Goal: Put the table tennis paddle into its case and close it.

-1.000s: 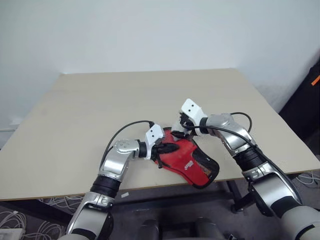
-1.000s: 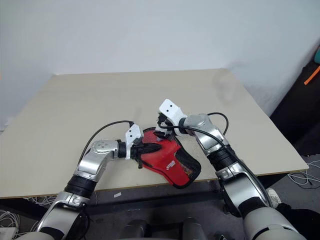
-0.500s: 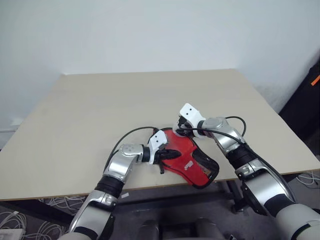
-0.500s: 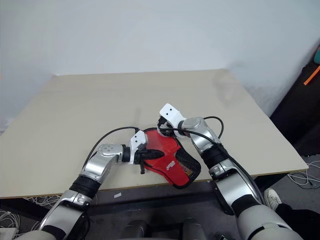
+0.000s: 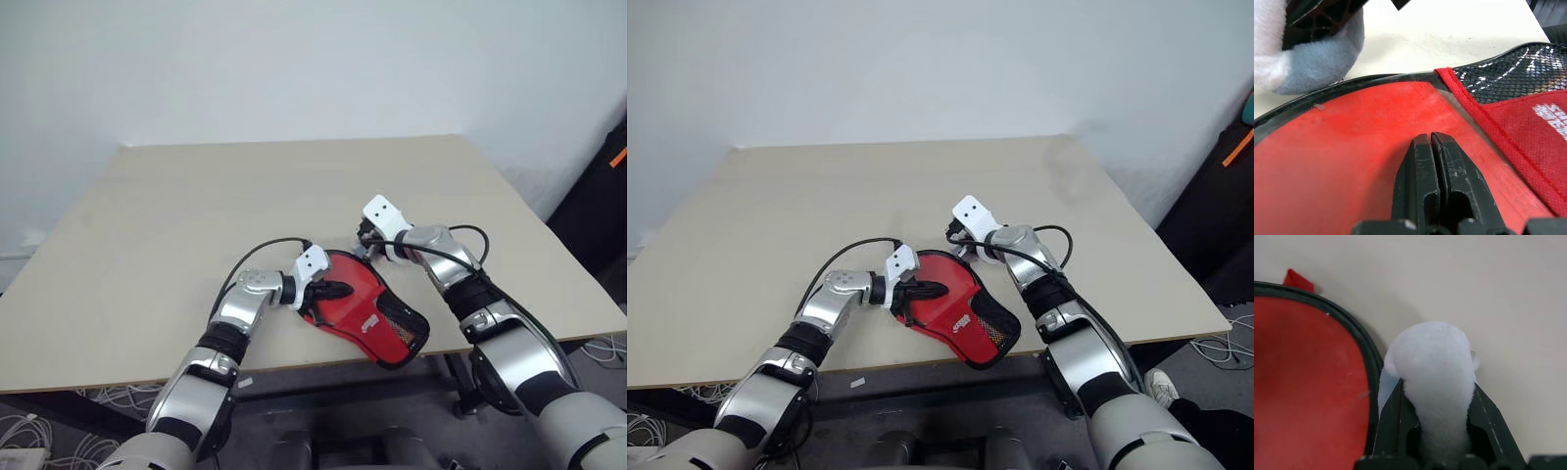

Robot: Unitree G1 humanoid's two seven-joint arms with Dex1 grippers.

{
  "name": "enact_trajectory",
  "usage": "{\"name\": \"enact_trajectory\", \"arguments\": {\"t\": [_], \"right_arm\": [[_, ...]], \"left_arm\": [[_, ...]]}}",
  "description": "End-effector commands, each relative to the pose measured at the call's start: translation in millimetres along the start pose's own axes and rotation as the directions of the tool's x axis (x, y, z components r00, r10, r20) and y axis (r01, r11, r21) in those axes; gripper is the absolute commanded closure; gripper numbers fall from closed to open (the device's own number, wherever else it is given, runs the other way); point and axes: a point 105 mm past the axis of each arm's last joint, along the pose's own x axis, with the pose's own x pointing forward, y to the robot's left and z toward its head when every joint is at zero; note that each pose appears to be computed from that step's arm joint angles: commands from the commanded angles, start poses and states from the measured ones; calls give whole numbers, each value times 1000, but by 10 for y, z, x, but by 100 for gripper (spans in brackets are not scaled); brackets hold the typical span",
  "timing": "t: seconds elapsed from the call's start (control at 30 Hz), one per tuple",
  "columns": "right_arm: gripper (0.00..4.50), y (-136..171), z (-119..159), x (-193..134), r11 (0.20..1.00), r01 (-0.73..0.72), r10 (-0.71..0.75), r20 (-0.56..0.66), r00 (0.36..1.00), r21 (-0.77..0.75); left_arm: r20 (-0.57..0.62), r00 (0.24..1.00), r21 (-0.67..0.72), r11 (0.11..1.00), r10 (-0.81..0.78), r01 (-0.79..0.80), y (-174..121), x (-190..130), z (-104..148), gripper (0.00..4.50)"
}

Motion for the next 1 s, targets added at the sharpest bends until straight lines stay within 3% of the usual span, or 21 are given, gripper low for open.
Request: {"name": "enact_trajectory", "arguments": {"t": [0.03, 0.5, 0.73, 1.0], "right_arm": [[413, -168, 201, -73, 998, 59, -58, 53, 997, -10], [413, -493, -217, -308, 995, 95, -95, -38, 995, -1], [413, -571, -447, -675, 998, 33, -36, -61, 997, -50], [413, -423, -589, -1080, 996, -66, 64, -38, 997, -62]], "left_arm": [[-68, 998, -22, 1000, -7, 5, -16, 16, -180, 450], [-81, 997, -43, 999, -17, 14, -67, 26, -304, 450], [-85, 996, -38, 999, -22, 19, -66, 31, -294, 450], [-89, 996, -36, 999, -31, 28, -64, 48, -286, 450]]}}
